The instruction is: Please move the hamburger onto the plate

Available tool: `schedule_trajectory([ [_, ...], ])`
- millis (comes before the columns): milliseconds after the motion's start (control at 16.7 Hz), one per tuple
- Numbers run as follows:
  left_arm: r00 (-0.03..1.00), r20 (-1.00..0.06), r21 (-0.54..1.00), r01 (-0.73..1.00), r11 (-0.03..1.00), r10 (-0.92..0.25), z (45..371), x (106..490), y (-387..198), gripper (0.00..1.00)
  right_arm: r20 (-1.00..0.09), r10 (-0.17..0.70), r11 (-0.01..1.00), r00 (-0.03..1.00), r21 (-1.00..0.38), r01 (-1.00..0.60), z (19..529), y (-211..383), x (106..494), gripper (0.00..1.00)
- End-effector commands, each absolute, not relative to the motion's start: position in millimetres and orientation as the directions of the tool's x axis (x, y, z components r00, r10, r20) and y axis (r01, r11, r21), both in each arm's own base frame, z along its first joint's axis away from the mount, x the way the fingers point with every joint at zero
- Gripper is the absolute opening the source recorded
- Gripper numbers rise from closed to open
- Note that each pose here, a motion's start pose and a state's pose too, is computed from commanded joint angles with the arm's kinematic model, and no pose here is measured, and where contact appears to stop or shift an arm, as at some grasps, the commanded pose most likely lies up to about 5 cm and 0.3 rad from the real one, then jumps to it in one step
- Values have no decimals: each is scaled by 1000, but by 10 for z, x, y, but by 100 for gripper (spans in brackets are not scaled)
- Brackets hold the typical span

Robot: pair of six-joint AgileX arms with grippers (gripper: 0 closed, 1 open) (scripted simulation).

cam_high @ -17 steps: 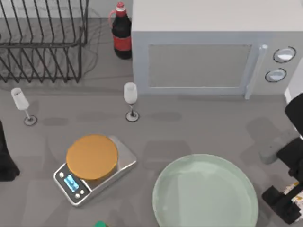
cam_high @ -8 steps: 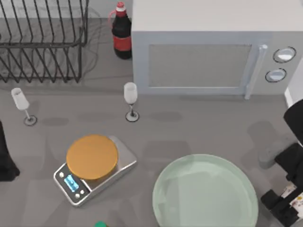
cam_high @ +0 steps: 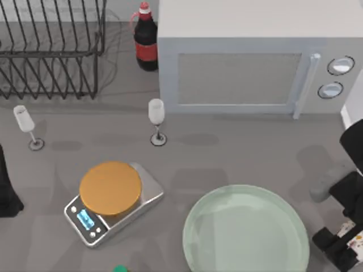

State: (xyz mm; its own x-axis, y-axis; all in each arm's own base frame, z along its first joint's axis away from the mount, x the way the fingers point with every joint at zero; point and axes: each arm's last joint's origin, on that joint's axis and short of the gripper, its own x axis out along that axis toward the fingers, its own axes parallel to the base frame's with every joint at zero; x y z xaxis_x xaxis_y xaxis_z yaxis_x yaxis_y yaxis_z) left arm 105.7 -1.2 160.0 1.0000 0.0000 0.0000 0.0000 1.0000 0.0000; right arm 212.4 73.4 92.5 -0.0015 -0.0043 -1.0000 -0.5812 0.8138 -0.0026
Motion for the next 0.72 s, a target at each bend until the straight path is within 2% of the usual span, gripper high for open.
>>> schedule_trajectory([
  [300,1000,0,0,0,1000,0,1600,1057,-12,100,-1000,-4,814,-2,-3,-581,925,734,2124,2],
  [720,1000,0,0,0,1000,0,1600,1057,-12,100,-1000,-4,814,-2,-3,-581,925,734,2124,0],
])
